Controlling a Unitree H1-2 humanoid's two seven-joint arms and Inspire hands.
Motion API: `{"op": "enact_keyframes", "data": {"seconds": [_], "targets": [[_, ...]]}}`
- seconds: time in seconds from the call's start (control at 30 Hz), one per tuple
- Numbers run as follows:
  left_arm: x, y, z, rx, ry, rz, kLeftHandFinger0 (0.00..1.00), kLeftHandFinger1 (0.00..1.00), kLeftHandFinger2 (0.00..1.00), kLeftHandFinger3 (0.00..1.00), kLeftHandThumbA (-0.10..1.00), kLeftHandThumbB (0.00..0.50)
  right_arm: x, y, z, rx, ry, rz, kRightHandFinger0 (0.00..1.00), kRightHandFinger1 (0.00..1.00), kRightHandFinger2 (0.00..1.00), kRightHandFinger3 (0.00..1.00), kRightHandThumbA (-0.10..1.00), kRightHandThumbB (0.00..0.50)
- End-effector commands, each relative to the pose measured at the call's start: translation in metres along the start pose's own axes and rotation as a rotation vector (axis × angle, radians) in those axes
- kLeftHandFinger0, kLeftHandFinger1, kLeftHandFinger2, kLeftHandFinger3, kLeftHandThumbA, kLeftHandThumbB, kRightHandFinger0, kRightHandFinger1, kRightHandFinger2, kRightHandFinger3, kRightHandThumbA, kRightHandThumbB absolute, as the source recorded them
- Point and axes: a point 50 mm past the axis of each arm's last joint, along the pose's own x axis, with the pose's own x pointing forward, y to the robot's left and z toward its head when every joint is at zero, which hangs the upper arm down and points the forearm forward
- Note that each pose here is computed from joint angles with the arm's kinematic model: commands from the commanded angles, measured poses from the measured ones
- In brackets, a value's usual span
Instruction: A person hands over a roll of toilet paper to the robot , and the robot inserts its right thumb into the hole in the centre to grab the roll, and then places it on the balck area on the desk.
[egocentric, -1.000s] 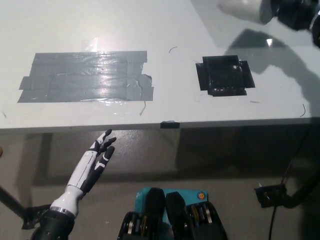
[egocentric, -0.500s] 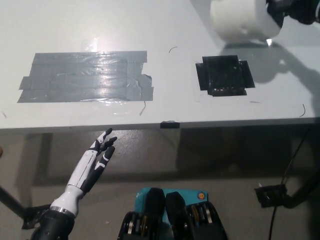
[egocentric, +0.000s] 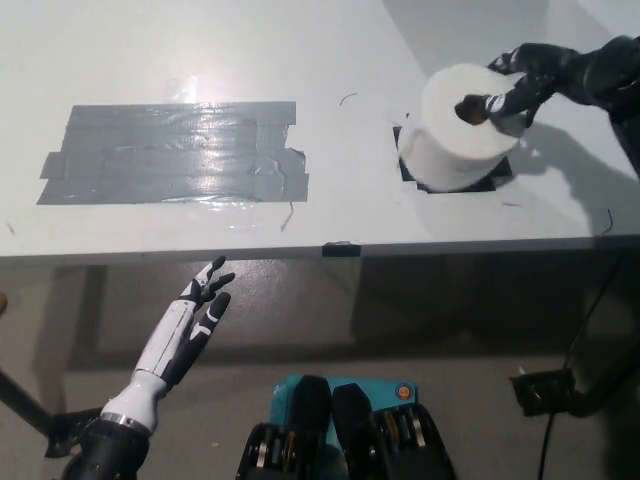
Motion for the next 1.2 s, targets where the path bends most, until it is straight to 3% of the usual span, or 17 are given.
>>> {"op": "enact_keyframes", "data": {"seconds": [0.0,0.03,0.07,0.1,0.13,0.2,0.23,0.3,0.4,0.53,0.6,0.67,0.7,0.73,0.8,1.03,1.17], "targets": [[0.005,0.008,0.01,0.013,-0.04,0.0,1.0,0.96,0.9,1.0,1.0,0.0,0.0,-0.003,0.015,-0.129,-0.023,0.007,0.31,0.66,0.78,0.36,-0.1,0.212],[0.005,0.008,0.01,0.016,-0.043,-0.001,1.0,0.96,0.9,1.0,1.0,0.0,0.0,-0.003,0.015,-0.137,-0.013,0.016,0.27,0.63,0.74,0.31,-0.1,0.224],[0.006,0.009,0.01,0.016,-0.046,-0.001,1.0,0.97,0.91,1.0,1.0,0.0,0.0,-0.003,0.017,-0.115,0.005,0.045,0.37,0.77,0.95,0.66,-0.01,0.28],[0.006,0.009,0.01,0.014,-0.049,0.0,1.0,0.97,0.91,1.0,1.0,0.0,-0.002,-0.005,0.019,-0.098,0.012,0.077,0.6,1.0,1.0,1.0,0.14,0.283],[0.005,0.009,0.01,0.011,-0.051,0.001,1.0,0.97,0.91,1.0,1.0,0.0,-0.004,-0.007,0.022,-0.083,0.017,0.111,0.62,1.0,1.0,1.0,0.18,0.295],[0.006,0.009,0.01,0.017,-0.052,-0.001,1.0,0.95,0.9,1.0,1.0,0.007,-0.007,-0.01,0.024,-0.07,0.018,0.149,1.0,1.0,1.0,1.0,0.32,0.316],[0.006,0.009,0.01,0.019,-0.051,-0.002,1.0,0.95,0.9,1.0,1.0,0.001,-0.008,-0.013,0.025,-0.071,0.015,0.149,1.0,1.0,1.0,1.0,0.39,0.328],[0.007,0.009,0.009,0.033,-0.058,-0.007,1.0,0.96,0.89,1.0,1.0,0.0,-0.012,-0.023,0.029,-0.092,0.015,0.129,1.0,1.0,1.0,1.0,0.56,0.43],[0.005,0.008,0.008,0.026,-0.051,-0.004,1.0,0.96,0.9,1.0,1.0,0.006,-0.02,-0.038,0.043,-0.133,0.015,0.081,1.0,1.0,1.0,1.0,0.67,0.499],[0.005,0.008,0.008,0.02,-0.047,-0.002,1.0,0.96,0.9,1.0,1.0,0.0,-0.033,-0.055,0.053,-0.083,-0.03,-0.003,1.0,1.0,1.0,1.0,0.68,0.494],[0.005,0.007,0.007,0.021,-0.051,-0.002,1.0,0.96,0.9,1.0,1.0,0.0,-0.04,-0.065,0.055,-0.014,-0.072,-0.032,1.0,1.0,1.0,1.0,0.69,0.44],[0.005,0.008,0.008,0.021,-0.045,-0.002,1.0,0.96,0.9,1.0,1.0,0.0,-0.047,-0.078,0.058,-0.038,-0.099,-0.11,1.0,1.0,1.0,1.0,0.79,0.461],[0.005,0.008,0.008,0.019,-0.047,0.0,1.0,0.96,0.9,1.0,1.0,0.0,-0.054,-0.087,0.061,0.01,-0.145,-0.177,1.0,1.0,1.0,1.0,0.7,0.464],[0.005,0.008,0.009,0.018,-0.047,0.001,1.0,0.96,0.89,1.0,1.0,0.0,-0.057,-0.091,0.062,0.027,-0.156,-0.198,1.0,1.0,1.0,1.0,0.72,0.474],[0.006,0.008,0.009,0.012,-0.052,0.001,1.0,0.95,0.88,1.0,1.0,0.0,-0.069,-0.107,0.064,0.064,-0.234,-0.234,1.0,1.0,1.0,1.0,0.73,0.421],[0.006,0.009,0.008,0.02,-0.049,-0.002,1.0,0.95,0.9,1.0,1.0,0.012,-0.1,-0.14,0.065,0.106,-0.261,-0.353,1.0,1.0,1.0,1.0,0.9,0.469],[0.008,0.009,0.011,0.02,-0.05,0.009,1.0,0.95,0.88,1.0,1.0,0.003,-0.121,-0.153,0.063,0.135,-0.354,-0.459,1.0,1.0,1.0,1.0,0.92,0.447]]}}
